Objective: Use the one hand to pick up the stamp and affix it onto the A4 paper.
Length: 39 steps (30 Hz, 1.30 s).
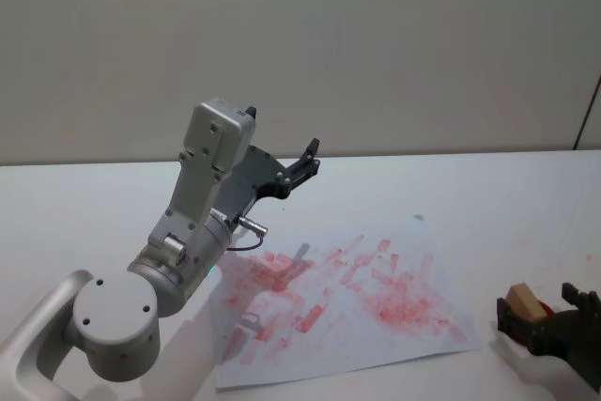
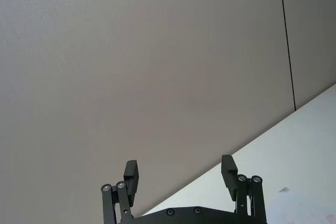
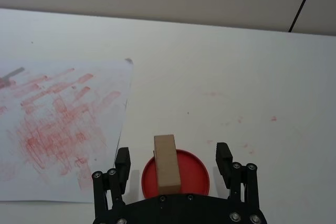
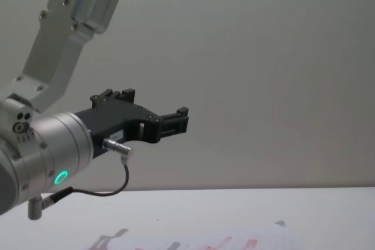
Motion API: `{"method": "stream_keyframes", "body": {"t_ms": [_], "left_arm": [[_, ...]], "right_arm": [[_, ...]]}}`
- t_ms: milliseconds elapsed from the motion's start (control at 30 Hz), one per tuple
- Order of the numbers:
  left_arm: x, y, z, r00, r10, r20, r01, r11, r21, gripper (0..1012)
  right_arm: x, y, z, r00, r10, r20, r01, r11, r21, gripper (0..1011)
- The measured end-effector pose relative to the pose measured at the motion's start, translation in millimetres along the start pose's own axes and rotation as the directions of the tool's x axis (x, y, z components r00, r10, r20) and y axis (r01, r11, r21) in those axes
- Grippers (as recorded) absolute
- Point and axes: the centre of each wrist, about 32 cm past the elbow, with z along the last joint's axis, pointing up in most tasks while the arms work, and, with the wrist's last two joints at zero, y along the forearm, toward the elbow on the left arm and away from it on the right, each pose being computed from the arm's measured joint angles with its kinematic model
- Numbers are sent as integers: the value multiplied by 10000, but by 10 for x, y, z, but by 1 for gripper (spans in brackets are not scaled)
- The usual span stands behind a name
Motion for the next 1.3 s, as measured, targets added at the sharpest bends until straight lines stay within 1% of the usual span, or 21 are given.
{"method": "stream_keyframes", "body": {"t_ms": [167,333,900,1000,1033,1067,1100,1133,1200,1233,1300], "left_arm": [[0,0,0,10000,1,1,-1,10000,0,1001],[0,0,0,10000,0,0,0,10000,0,1001],[0,0,0,10000,0,0,0,10000,0,1001],[0,0,0,10000,0,0,0,10000,0,1001],[0,0,0,10000,1,0,-1,10000,0,1001],[0,0,0,10000,0,0,0,10000,-1,1001],[0,0,0,10000,1,0,-1,10000,-1,1001],[0,0,0,10000,1,0,-1,10000,-1,1001],[0,0,0,10000,1,1,-1,10000,0,1001],[0,0,0,10000,1,1,-1,10000,0,1001],[0,0,0,10000,1,0,-1,10000,0,1001]], "right_arm": [[-7,35,-7,9999,-2,126,6,9994,-341,1001],[-18,82,-7,9996,103,268,-89,9985,-546,1001],[-34,152,1,9985,248,480,-207,9963,-829,1001],[-36,157,2,9984,263,496,-220,9961,-852,930],[-36,159,2,9984,267,500,-223,9961,-856,922],[-36,161,3,9983,271,508,-226,9960,-864,870],[-36,162,3,9983,273,512,-228,9959,-870,870],[-36,162,3,9983,273,512,-228,9959,-870,838],[-37,164,2,9983,278,519,-232,9958,-884,807],[-38,165,2,9983,279,519,-232,9958,-885,756],[-38,166,2,9982,284,523,-237,9957,-892,709]]}}
